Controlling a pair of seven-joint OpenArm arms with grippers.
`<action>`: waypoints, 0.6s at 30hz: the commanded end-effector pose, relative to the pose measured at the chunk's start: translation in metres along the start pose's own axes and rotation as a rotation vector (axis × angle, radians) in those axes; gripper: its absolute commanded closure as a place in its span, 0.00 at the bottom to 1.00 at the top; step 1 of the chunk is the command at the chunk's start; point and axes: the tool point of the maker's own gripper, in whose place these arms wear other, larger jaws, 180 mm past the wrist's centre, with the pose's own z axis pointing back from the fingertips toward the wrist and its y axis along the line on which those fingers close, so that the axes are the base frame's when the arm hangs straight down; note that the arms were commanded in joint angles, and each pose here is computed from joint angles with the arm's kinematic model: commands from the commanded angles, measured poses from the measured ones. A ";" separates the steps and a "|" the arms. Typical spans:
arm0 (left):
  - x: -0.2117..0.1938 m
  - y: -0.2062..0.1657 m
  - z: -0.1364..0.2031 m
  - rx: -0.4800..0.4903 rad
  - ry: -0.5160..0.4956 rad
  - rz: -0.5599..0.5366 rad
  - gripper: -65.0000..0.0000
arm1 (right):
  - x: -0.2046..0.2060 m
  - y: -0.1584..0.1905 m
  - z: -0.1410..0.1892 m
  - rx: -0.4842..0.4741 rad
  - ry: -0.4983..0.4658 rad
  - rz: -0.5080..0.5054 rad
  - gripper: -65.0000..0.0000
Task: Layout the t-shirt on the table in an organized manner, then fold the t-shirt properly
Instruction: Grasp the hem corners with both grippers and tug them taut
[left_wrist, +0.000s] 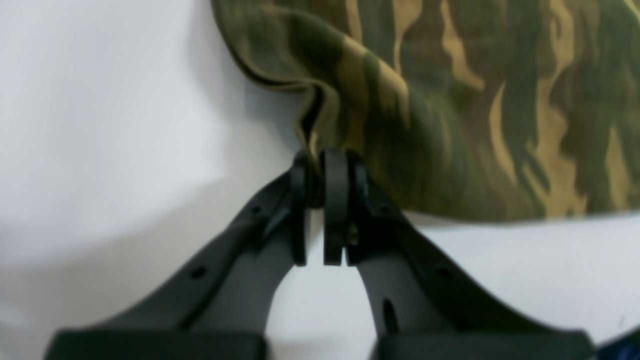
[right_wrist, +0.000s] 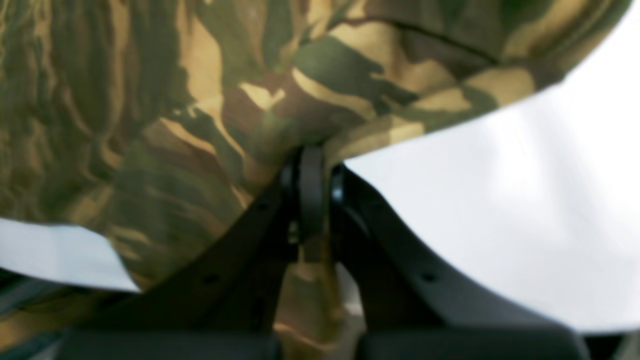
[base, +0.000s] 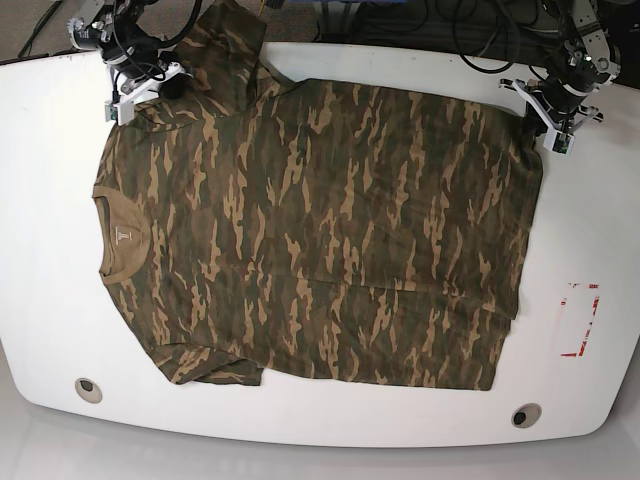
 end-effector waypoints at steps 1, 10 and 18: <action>0.017 0.003 0.008 0.015 -0.044 -0.036 0.96 | 0.011 -0.002 0.011 -0.029 -0.027 0.039 1.00; 0.046 -0.016 0.011 -0.017 -0.102 -0.117 0.96 | 0.032 0.003 0.018 -0.001 -0.088 0.065 1.00; 0.056 -0.025 0.013 -0.035 -0.075 -0.187 0.96 | 0.059 0.009 0.030 0.086 -0.171 0.079 1.00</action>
